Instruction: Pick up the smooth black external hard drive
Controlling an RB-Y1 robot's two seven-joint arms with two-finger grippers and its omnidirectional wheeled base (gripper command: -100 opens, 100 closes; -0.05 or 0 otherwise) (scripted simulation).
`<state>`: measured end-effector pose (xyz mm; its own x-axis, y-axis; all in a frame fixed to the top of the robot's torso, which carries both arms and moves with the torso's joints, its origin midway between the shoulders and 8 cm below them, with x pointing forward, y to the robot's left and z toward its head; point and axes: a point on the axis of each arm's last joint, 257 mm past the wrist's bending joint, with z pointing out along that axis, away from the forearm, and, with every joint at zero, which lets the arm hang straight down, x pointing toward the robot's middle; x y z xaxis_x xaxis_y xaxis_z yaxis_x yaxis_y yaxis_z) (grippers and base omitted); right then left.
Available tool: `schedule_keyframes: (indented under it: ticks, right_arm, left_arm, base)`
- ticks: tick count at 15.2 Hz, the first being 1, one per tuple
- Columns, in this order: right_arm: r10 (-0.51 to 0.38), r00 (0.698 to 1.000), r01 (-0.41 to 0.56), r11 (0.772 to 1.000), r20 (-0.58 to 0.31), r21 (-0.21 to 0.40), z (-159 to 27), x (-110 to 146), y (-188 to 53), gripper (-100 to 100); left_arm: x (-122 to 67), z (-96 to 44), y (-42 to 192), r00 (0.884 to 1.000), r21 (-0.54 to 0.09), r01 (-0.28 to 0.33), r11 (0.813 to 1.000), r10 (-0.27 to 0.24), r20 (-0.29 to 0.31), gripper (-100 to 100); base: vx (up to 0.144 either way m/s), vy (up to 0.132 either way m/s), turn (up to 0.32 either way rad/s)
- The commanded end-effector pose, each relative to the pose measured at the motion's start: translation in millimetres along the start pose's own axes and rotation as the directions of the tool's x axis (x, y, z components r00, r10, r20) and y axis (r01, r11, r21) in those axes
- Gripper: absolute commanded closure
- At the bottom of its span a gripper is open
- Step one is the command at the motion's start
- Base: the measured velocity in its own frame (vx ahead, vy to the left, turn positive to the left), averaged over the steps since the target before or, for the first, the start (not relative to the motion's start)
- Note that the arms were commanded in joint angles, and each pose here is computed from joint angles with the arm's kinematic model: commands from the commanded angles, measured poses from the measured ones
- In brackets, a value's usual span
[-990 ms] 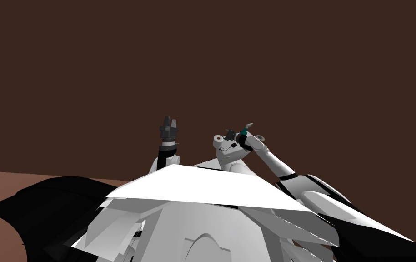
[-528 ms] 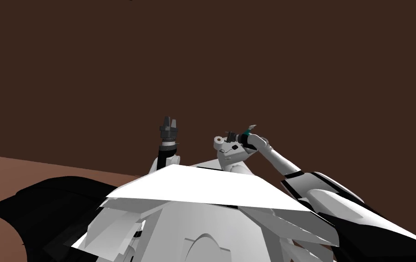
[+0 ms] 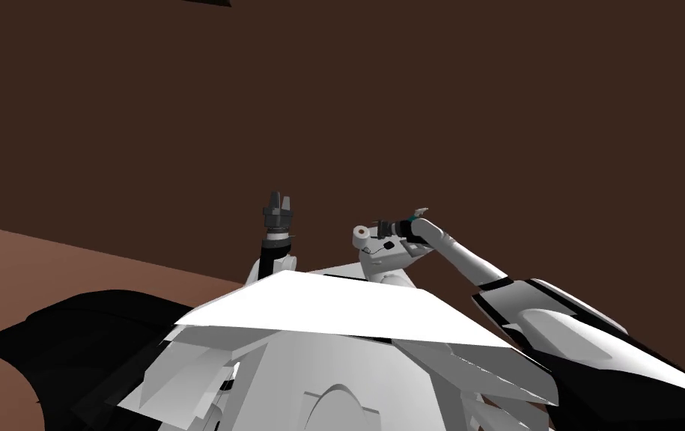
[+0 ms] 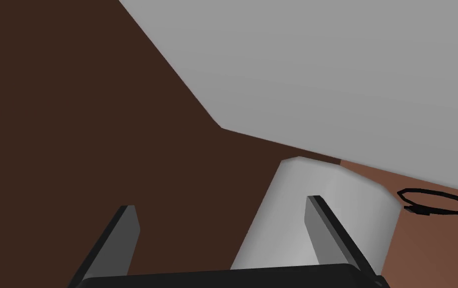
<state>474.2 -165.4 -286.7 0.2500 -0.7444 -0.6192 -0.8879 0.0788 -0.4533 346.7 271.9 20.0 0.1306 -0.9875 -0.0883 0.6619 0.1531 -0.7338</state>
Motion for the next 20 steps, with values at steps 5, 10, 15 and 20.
schedule_keyframes:
  ticks: [5, 10, 15, 20]
  right_arm:
    - [-0.044, 0.996, 0.033, 0.990, -0.077, -0.139, -18.9, 23, 25, -100]
    - [-0.076, 0.986, 0.038, 0.970, -0.148, -0.241, -39.9, 46, 42, -100]
    - [-0.088, 0.979, 0.028, 0.951, -0.184, -0.308, -53.3, 58, 55, -100]
    - [-0.112, 0.950, -0.019, 0.911, -0.290, -0.413, -92.1, 94, 74, -100]
  left_arm:
    - [0.0, 0.0, 0, 1.000, 0.000, 0.000, 1.000, 0.000, 0.000, 0]
    - [0.0, 0.0, 0, 1.000, 0.000, 0.000, 1.000, 0.000, 0.000, 0]
    - [0.0, 0.0, 0, 1.000, 0.000, 0.000, 1.000, 0.000, 0.000, 0]
    - [0.0, 0.0, 0, 1.000, 0.000, 0.000, 1.000, 0.000, 0.000, 0]
  base:
    - [0.004, -0.015, 0.116]
    - [0.003, -0.008, 0.088]
    - [0.004, -0.002, 0.100]
    - [0.006, 0.004, 0.120]
